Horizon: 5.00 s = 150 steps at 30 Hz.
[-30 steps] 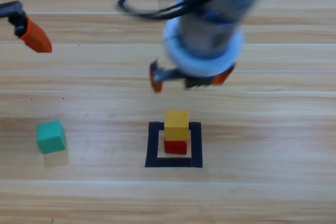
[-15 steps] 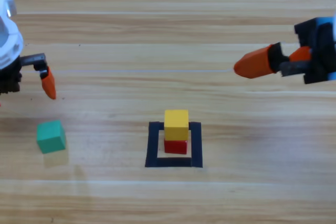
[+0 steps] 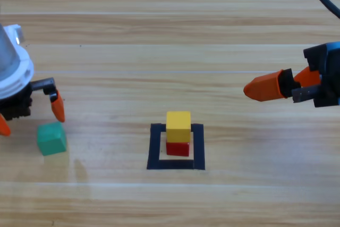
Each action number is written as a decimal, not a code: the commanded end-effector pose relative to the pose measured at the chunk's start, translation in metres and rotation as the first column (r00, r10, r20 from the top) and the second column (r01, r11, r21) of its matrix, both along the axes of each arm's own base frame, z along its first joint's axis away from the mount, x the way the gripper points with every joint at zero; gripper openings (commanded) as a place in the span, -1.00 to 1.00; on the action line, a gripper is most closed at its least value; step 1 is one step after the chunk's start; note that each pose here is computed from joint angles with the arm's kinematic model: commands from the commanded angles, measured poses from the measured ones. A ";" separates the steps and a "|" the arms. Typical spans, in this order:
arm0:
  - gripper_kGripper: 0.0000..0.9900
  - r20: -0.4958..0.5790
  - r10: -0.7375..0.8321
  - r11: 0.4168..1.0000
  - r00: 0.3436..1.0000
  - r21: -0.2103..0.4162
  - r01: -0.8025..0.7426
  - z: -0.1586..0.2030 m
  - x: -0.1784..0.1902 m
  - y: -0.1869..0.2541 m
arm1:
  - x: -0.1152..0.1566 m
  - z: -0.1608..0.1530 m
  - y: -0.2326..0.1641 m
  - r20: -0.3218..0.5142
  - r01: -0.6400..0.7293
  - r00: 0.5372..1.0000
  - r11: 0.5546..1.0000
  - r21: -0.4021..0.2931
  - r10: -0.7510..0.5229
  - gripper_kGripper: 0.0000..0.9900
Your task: Stack the blocks in the rectangular block: red at the bottom, yellow in the middle, green on top
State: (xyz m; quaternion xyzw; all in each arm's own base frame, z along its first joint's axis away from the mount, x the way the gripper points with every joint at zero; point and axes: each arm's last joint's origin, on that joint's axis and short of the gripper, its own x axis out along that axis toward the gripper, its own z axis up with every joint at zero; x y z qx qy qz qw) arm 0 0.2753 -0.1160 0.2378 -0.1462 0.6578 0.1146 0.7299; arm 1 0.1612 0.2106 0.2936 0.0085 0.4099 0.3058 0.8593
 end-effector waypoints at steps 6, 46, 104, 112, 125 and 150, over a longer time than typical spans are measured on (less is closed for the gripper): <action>0.97 -0.011 -0.040 0.999 0.999 0.023 0.041 -0.027 -0.006 -0.025 | 0.007 -0.008 0.003 -0.006 0.019 1.000 1.000 -0.016 -0.019 1.00; 0.79 -0.047 -0.061 0.995 0.997 0.078 0.065 -0.063 0.004 -0.032 | 0.004 -0.003 0.000 -0.010 0.009 1.000 1.000 0.002 -0.009 1.00; -0.98 0.002 -0.551 0.833 0.834 0.066 0.550 0.054 0.001 -0.219 | -0.011 0.016 -0.015 -0.005 -0.006 1.000 0.999 0.033 0.006 1.00; -0.98 0.024 -0.454 0.891 0.891 0.044 0.453 0.061 0.004 -0.223 | -0.019 0.026 -0.026 0.006 -0.007 1.000 0.999 0.038 0.007 1.00; -0.97 0.017 -0.370 0.928 0.929 0.049 0.369 0.053 0.008 -0.227 | -0.021 0.029 -0.029 0.009 -0.011 1.000 1.000 0.030 0.010 1.00; -0.97 0.033 -0.353 0.930 0.935 0.121 0.347 0.029 0.010 -0.250 | -0.022 0.026 -0.030 0.009 -0.011 1.000 1.000 0.020 0.011 1.00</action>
